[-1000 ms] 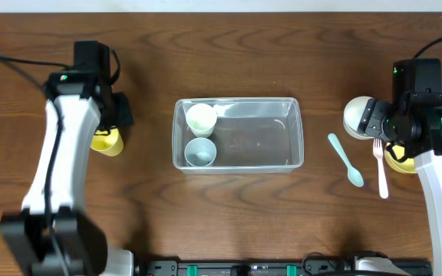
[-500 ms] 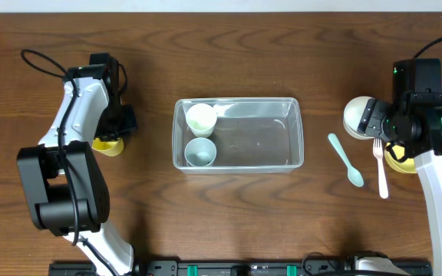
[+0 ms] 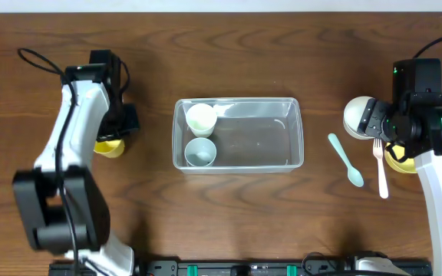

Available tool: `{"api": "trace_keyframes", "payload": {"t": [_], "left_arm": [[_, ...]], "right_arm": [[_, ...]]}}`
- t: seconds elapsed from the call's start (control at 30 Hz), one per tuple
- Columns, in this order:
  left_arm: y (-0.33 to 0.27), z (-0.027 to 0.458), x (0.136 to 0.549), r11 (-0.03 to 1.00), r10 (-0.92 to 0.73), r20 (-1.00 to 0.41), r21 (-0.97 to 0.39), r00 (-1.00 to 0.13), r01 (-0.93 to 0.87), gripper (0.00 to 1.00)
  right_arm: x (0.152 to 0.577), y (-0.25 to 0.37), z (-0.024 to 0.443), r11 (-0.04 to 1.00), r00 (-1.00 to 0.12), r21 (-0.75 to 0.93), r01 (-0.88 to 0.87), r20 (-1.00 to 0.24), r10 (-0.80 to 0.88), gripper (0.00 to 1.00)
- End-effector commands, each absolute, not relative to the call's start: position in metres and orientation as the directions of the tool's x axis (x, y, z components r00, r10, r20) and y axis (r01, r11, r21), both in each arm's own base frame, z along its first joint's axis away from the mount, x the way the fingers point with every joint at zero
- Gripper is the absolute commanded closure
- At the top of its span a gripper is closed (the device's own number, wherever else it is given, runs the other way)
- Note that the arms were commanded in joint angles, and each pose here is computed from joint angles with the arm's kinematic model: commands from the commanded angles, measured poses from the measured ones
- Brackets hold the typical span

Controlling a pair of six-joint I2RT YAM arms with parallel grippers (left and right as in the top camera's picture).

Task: Pack container
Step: 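Grasp the yellow cup with the left gripper, then lower the yellow cup into the container's upper left corner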

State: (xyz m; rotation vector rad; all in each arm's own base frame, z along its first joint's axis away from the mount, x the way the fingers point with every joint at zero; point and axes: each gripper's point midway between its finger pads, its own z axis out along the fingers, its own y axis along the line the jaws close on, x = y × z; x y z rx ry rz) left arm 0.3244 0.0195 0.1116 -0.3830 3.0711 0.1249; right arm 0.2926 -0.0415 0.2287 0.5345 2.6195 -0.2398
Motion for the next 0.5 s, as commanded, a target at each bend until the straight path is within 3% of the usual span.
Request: {"api": "trace_keyframes", "payload": {"t": [0.0, 0.23, 0.47], "left_arm": [[-0.014, 0.194, 0.339, 0.99, -0.13, -0.305, 0.02, -0.943, -0.142, 0.94], [-0.117, 0.28, 0.331, 0.963, 0.233, -0.592, 0.028, -0.771, 0.268, 0.94], [-0.169, 0.261, 0.332, 0.906, 0.374, -0.568, 0.053, -0.734, 0.42, 0.94]], "right_arm": [[0.292, -0.046, 0.227, 0.903, -0.82, -0.09, 0.421, -0.463, 0.336, 0.2], [0.292, -0.046, 0.227, 0.903, -0.82, -0.089, 0.421, -0.464, 0.336, 0.2], [0.292, -0.044, 0.227, 0.905, -0.822, -0.081, 0.417, -0.46, 0.337, 0.2]]}}
